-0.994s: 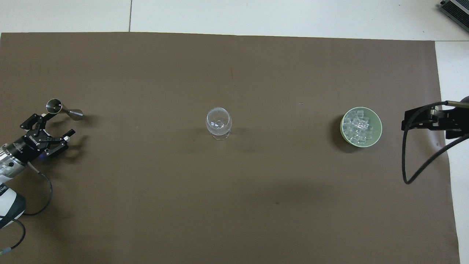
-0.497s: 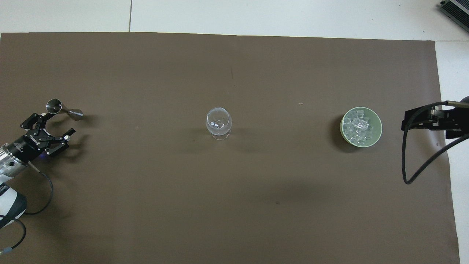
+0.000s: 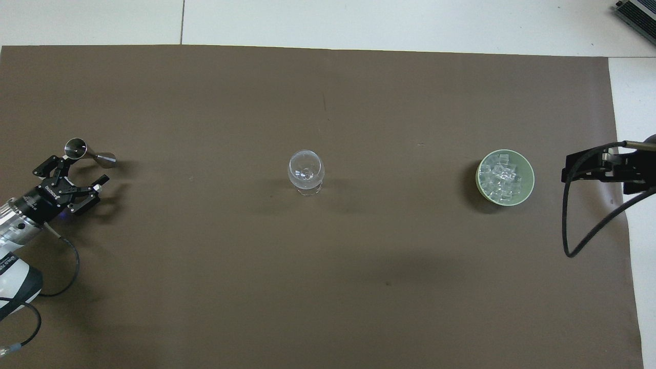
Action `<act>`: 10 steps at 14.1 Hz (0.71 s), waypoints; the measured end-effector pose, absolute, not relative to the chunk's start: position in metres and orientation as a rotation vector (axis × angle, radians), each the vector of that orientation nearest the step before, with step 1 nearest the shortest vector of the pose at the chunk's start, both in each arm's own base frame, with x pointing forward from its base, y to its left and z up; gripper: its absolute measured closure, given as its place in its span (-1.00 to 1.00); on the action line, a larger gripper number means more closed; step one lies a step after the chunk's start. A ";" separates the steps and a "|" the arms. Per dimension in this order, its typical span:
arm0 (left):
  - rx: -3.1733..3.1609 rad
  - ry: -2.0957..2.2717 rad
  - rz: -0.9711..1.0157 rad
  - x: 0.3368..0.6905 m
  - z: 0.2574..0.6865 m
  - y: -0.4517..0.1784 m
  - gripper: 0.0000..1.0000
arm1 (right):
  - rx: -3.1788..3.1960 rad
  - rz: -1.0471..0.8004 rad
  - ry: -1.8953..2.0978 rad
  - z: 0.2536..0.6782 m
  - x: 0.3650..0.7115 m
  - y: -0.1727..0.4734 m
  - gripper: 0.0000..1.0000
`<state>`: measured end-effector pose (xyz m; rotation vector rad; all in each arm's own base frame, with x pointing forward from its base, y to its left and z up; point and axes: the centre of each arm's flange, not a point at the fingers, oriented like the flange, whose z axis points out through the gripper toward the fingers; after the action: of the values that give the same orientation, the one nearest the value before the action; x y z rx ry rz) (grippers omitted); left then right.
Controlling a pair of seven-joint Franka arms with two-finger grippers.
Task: Pour wine and add ice with both arms
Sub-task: 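Lower the open left gripper around the silver jigger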
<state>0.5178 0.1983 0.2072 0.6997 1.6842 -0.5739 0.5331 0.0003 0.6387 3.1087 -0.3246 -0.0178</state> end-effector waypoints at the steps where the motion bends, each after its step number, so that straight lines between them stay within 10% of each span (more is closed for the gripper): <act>1: 0.695 1.684 -0.572 0.518 0.207 0.198 -0.85 | 3.109 -0.018 -0.325 0.639 0.533 0.000 -1.00; 10: 0.683 1.677 -0.565 0.523 0.208 0.193 -0.63 | 3.109 -0.018 -0.325 0.639 0.533 0.000 -1.00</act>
<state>0.5229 0.1931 0.2084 0.6826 1.6771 -0.5655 0.5331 0.0003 0.6387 3.1087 -0.3246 -0.0178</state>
